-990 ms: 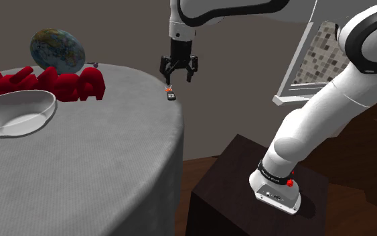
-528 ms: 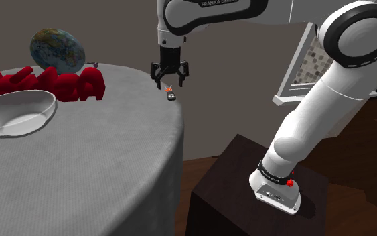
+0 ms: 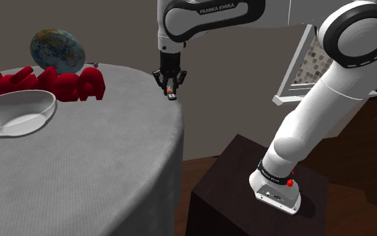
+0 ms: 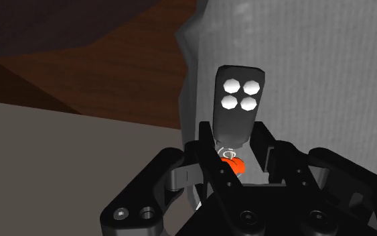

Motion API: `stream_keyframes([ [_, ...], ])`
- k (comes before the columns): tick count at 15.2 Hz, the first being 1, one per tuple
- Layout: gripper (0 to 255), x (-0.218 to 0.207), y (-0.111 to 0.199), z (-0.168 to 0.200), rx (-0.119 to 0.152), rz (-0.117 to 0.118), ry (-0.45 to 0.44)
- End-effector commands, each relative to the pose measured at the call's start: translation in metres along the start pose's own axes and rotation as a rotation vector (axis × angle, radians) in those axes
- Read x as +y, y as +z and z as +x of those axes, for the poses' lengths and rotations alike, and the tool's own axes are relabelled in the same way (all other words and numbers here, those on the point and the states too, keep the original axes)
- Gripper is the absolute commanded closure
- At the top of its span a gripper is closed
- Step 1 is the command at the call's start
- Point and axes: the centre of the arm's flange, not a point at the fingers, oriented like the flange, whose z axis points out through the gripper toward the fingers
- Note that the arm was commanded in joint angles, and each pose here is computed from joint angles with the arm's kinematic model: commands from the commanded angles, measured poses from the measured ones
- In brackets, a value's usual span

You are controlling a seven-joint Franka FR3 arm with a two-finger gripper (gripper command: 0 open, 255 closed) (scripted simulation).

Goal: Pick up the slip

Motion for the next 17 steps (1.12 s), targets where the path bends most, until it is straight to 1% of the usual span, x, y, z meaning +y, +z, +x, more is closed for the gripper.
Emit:
stream_keyframes([
  [1, 255, 0.0, 0.0, 0.0, 0.0, 0.0, 0.0],
  [6, 255, -0.001, 0.0, 0.0, 0.0, 0.0, 0.0],
  [17, 255, -0.002, -0.058, -0.003, 0.0, 0.0, 0.0],
])
